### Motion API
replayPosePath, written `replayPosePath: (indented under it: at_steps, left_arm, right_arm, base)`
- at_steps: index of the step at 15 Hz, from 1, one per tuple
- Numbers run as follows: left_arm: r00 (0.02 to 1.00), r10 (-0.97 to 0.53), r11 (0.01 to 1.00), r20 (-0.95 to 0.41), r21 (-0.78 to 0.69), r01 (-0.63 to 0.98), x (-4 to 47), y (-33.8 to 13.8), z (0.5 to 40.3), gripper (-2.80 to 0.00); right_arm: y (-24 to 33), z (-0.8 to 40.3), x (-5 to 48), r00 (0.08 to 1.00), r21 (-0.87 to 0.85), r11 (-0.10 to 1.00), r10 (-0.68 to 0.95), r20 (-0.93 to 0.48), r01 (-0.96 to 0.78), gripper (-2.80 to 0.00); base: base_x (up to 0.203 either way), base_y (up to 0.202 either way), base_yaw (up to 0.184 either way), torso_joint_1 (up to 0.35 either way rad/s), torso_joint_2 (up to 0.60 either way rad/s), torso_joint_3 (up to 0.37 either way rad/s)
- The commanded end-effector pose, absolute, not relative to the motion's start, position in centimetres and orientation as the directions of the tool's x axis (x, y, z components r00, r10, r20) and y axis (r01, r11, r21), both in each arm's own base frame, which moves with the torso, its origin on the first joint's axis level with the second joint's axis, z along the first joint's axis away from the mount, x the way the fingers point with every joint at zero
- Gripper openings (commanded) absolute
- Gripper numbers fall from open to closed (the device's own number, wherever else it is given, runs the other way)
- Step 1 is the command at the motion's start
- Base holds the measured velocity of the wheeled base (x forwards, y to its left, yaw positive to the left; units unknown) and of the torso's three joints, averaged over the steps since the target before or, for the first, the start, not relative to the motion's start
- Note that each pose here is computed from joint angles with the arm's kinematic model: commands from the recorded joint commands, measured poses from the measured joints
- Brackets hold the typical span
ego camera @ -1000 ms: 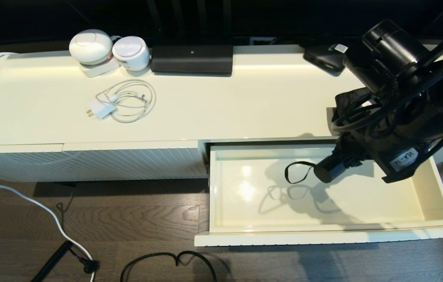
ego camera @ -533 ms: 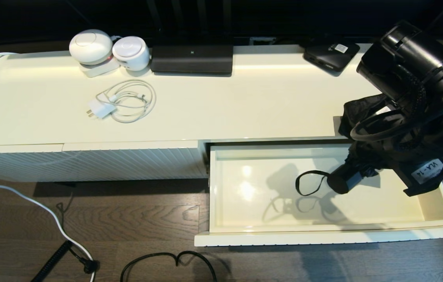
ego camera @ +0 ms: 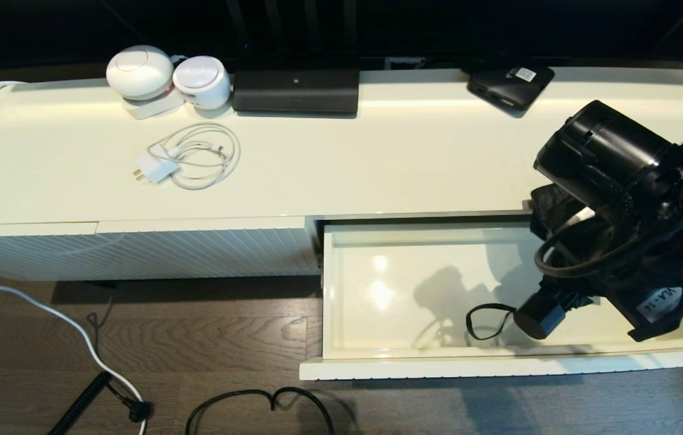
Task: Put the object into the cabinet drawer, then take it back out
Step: Put the umbrella in the drawer
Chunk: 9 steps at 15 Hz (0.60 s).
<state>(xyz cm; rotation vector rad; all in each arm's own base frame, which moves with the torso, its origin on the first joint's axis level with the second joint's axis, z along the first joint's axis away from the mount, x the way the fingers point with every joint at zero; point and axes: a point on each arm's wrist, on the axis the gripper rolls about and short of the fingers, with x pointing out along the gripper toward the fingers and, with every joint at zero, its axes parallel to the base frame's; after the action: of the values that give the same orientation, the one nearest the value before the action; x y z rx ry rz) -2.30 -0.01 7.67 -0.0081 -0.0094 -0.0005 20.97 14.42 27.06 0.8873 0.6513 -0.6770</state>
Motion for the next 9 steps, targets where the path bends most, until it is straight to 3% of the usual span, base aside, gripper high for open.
replayPosePath:
  at_steps: [1,5,9]
  left_arm:
    - [1.0,0.0,1.0,0.012,-0.009,0.0,-2.3,0.0,7.7,-2.8]
    - [1.0,0.0,1.0,0.012,-0.009,0.0,-2.3,0.0,7.7,-2.8]
    - [1.0,0.0,1.0,0.011,-0.009,0.0,-2.3,0.0,7.6,-2.8]
  right_arm:
    - [14.2,27.4,20.4,0.612,0.465,0.454,-0.258,-0.748,0.76,-2.8]
    - [13.9,28.9,19.6,0.646,0.52,0.42,-0.249,-0.722,0.743,-2.8]
    - [13.7,28.4,19.4,0.613,0.498,0.387,-0.276,-0.74,0.776,-2.8]
  base:
    - [0.0,0.0,0.0,0.0,0.0,0.0]
    - [0.0,0.0,0.0,0.0,0.0,0.0]
    - [0.0,0.0,0.0,0.0,0.0,0.0]
